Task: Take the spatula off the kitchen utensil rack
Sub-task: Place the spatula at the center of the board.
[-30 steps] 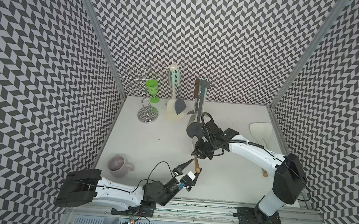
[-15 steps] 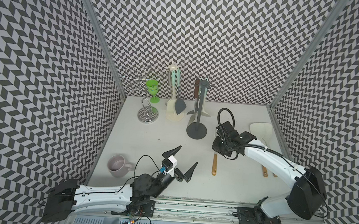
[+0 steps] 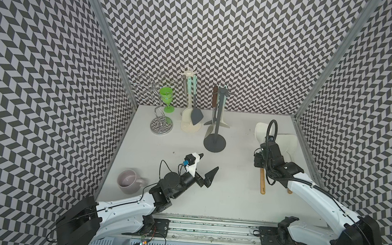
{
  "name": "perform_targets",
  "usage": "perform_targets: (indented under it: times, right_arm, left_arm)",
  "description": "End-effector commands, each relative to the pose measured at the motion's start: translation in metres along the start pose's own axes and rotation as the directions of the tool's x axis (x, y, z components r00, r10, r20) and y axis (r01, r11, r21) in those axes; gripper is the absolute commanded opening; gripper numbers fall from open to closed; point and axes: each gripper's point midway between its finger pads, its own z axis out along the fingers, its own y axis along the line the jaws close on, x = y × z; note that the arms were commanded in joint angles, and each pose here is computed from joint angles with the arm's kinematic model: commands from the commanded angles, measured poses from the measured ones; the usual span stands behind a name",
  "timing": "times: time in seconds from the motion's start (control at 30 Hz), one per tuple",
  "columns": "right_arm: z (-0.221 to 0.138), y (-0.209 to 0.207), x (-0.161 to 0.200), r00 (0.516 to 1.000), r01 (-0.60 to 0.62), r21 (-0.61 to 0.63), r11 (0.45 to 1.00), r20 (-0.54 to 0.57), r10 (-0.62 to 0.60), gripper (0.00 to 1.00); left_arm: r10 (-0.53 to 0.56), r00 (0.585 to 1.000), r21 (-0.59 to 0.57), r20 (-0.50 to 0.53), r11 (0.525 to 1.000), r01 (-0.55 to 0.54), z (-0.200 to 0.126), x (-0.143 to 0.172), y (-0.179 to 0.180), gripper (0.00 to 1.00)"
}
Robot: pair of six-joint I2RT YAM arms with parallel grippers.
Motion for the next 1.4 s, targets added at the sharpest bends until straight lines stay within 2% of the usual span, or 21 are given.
perform_targets:
  times: [0.0, 0.13, 0.27, 0.47, 0.77, 0.97, 1.37]
  right_arm:
    - [-0.005, -0.003, -0.041, 0.980, 0.096, -0.048, 0.994, 0.177, -0.086, 0.00]
    - [0.014, -0.026, -0.034, 0.984, 0.108, -0.017, 0.994, 0.141, -0.105, 0.00]
    - [0.039, -0.051, -0.014, 0.991, 0.128, 0.055, 0.990, 0.019, -0.129, 0.00]
    - [0.069, -0.068, 0.004, 0.982, 0.164, 0.073, 0.984, -0.110, -0.156, 0.00]
    - [0.092, -0.101, 0.035, 0.966, 0.222, 0.194, 0.956, -0.174, -0.189, 0.00]
    - [0.107, -0.103, 0.053, 0.965, 0.199, 0.206, 0.958, -0.211, -0.155, 0.00]
    - [0.113, -0.117, 0.057, 0.963, 0.188, 0.300, 0.935, -0.244, -0.115, 0.00]
  left_arm:
    - [-0.077, 0.997, 0.048, 0.008, 0.996, 0.076, 0.003, -0.011, -0.005, 1.00]
    - [-0.096, 0.995, 0.022, 0.017, 0.995, 0.095, 0.000, -0.012, 0.006, 1.00]
    - [-0.117, 0.993, -0.005, 0.028, 0.993, 0.117, -0.003, -0.013, 0.016, 1.00]
    - [-0.135, 0.990, -0.043, 0.036, 0.990, 0.136, -0.006, -0.012, 0.030, 1.00]
    - [-0.151, 0.988, -0.059, 0.045, 0.986, 0.153, -0.008, -0.012, 0.036, 1.00]
    - [-0.154, 0.987, -0.053, 0.043, 0.986, 0.156, -0.008, -0.011, 0.035, 1.00]
    - [-0.150, 0.988, -0.054, 0.044, 0.987, 0.152, -0.008, -0.011, 0.035, 1.00]
